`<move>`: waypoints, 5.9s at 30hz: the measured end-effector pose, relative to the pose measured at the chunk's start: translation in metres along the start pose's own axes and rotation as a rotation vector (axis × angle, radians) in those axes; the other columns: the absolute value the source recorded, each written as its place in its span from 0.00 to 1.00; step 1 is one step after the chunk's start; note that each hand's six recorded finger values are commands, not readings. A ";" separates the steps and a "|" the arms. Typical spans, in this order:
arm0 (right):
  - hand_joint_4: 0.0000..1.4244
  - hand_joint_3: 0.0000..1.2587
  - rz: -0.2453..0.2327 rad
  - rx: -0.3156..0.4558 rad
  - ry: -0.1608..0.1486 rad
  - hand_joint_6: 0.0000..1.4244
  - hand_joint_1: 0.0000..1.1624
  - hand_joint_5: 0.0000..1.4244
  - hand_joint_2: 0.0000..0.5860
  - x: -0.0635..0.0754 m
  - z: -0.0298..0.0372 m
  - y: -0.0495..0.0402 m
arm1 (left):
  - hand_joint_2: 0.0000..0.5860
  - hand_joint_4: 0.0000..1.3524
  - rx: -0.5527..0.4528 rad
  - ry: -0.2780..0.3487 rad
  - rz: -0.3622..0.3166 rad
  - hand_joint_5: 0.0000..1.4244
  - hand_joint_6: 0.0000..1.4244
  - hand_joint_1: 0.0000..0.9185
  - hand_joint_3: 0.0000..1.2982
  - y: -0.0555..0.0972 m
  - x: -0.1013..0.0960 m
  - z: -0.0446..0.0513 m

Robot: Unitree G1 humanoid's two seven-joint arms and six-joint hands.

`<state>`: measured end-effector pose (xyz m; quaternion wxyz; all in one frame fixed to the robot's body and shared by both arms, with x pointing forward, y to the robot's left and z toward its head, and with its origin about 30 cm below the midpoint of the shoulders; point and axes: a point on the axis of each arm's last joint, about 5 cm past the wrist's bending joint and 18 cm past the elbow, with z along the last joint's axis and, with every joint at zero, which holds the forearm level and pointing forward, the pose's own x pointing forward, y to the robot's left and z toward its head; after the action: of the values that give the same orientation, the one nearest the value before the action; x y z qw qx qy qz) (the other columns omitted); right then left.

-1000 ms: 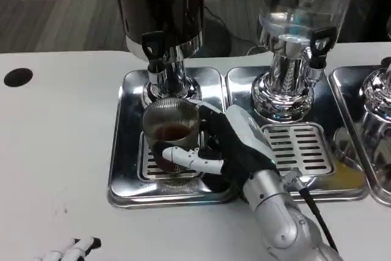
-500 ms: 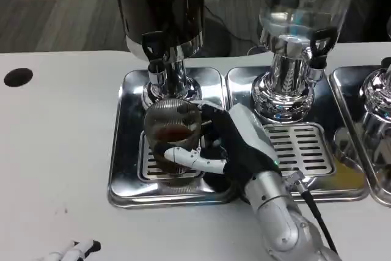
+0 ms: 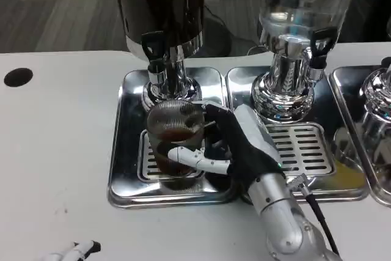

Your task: Grasp the cup under the faucet to collect the drink, then remove the cup.

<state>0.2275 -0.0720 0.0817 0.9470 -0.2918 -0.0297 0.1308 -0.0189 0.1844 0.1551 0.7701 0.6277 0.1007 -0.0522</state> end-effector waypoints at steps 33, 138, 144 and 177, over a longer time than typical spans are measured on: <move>0.31 0.31 -0.021 -0.010 -0.060 0.32 0.49 0.34 0.26 -0.085 -0.0308 -0.0568 | 0.22 0.16 -0.031 -0.044 0.041 0.20 0.36 0.02 0.19 -0.003 0.026 0.0102; 0.01 0.11 -0.001 0.009 -0.106 0.00 0.08 0.02 0.42 -0.165 -0.0795 -0.1014 | 0.21 0.16 0.013 -0.066 0.052 0.21 0.36 0.01 0.18 0.005 0.031 0.0311; 0.01 0.10 -0.007 -0.083 -0.105 0.00 0.18 0.02 0.76 -0.160 -0.0794 -0.1293 | 0.22 0.13 0.015 -0.082 0.068 0.18 0.32 0.00 0.18 0.006 0.034 0.0314; 0.00 0.05 -0.162 -0.491 -0.002 0.00 0.35 0.00 0.75 -0.174 -0.1010 -0.1460 | 0.16 0.00 0.055 -0.087 0.086 0.00 0.18 0.00 0.04 0.002 0.040 0.0233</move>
<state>0.1065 -0.2894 0.0835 0.8552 -0.5094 -0.0850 0.0436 0.0224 0.1638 0.1526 0.7579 0.6494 0.0385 -0.0488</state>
